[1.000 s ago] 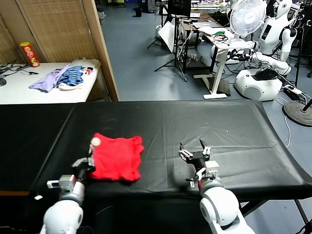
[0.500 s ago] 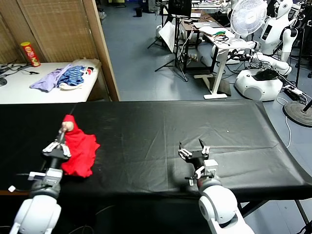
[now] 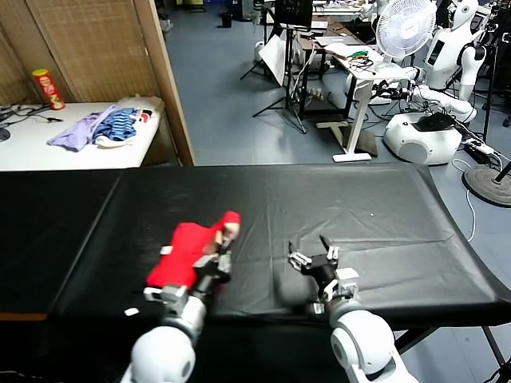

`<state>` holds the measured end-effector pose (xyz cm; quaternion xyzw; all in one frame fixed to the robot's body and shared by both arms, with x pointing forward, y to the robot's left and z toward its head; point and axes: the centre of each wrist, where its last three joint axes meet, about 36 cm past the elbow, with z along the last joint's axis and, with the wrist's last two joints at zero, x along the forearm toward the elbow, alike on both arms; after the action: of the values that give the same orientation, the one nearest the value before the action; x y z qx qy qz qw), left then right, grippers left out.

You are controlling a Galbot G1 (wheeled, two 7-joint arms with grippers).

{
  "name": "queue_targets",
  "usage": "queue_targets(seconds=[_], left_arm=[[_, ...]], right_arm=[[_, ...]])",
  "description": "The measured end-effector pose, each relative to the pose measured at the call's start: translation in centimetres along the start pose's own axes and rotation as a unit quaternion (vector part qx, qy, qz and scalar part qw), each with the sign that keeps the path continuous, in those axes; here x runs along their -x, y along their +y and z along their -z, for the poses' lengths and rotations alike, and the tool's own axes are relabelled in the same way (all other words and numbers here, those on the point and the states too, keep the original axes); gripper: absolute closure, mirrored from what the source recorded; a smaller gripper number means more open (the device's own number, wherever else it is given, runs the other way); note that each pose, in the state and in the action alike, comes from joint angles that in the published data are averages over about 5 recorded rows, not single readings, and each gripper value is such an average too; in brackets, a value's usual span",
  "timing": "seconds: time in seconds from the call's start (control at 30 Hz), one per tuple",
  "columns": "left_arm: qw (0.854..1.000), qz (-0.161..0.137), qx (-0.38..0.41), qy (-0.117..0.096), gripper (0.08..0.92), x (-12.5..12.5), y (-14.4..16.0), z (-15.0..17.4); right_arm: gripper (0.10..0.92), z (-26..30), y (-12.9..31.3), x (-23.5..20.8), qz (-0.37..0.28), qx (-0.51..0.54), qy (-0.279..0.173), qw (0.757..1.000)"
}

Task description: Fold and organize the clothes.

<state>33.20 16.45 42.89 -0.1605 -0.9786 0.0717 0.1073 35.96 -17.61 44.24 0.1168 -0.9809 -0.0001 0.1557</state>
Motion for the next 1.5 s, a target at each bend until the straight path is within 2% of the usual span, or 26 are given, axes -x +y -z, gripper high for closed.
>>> queue_targets(seconds=[0.17,0.27,0.33,0.43,0.57,0.7,0.93,1.03,1.13,1.23,1.4,1.5], left_arm=[[0.997,-0.052,-0.027,-0.058,0.521,0.3,-0.8,-0.2],[0.994,-0.061,-0.037,-0.085,0.354,0.0,-0.6,0.1],[0.993,-0.059,-0.038,-0.094,0.266,-0.2,-0.4,0.2],[0.993,-0.052,-0.034,-0.1,0.21,-0.7,0.0,0.1],[0.994,-0.04,-0.029,-0.101,0.202,-1.3,0.4,0.0],[0.994,-0.027,-0.026,-0.101,0.201,-1.8,0.7,-0.1],[0.994,-0.009,-0.021,-0.105,0.201,-2.3,1.0,-0.4],[0.994,-0.002,-0.015,-0.105,0.201,-2.5,1.1,-0.7],[0.995,0.007,-0.004,-0.103,0.201,-2.7,1.4,-1.1],[0.995,0.018,0.004,-0.098,0.201,-2.8,1.8,-1.5],[0.995,0.034,0.013,-0.095,0.201,-3.3,3.0,-2.3],[0.995,0.057,0.02,-0.082,0.201,-3.8,3.9,-2.5]], right_arm=[[0.224,-0.4,0.6,0.8,0.043,0.029,0.034,0.998],[0.224,-0.5,1.4,1.6,0.071,0.057,0.06,0.994],[0.224,-0.6,2.0,2.2,0.088,0.075,0.075,0.99],[0.224,-0.7,3.1,3.2,0.106,0.092,0.09,0.986],[0.255,-1.2,4.3,4.2,0.111,0.099,0.1,0.984],[0.43,-1.5,4.5,4.7,0.103,0.093,0.097,0.986],[0.817,-2.0,3.0,6.1,0.091,0.036,0.055,0.994],[0.887,-2.4,2.0,6.8,0.085,-0.016,0.029,0.996],[0.864,-2.8,1.1,6.9,0.088,-0.06,0.006,0.994],[0.761,-3.0,0.4,6.3,0.091,-0.095,-0.021,0.991],[0.479,-3.3,-0.7,4.2,0.082,-0.14,-0.086,0.983],[0.326,-3.7,-1.1,2.4,0.066,-0.145,-0.123,0.98]])
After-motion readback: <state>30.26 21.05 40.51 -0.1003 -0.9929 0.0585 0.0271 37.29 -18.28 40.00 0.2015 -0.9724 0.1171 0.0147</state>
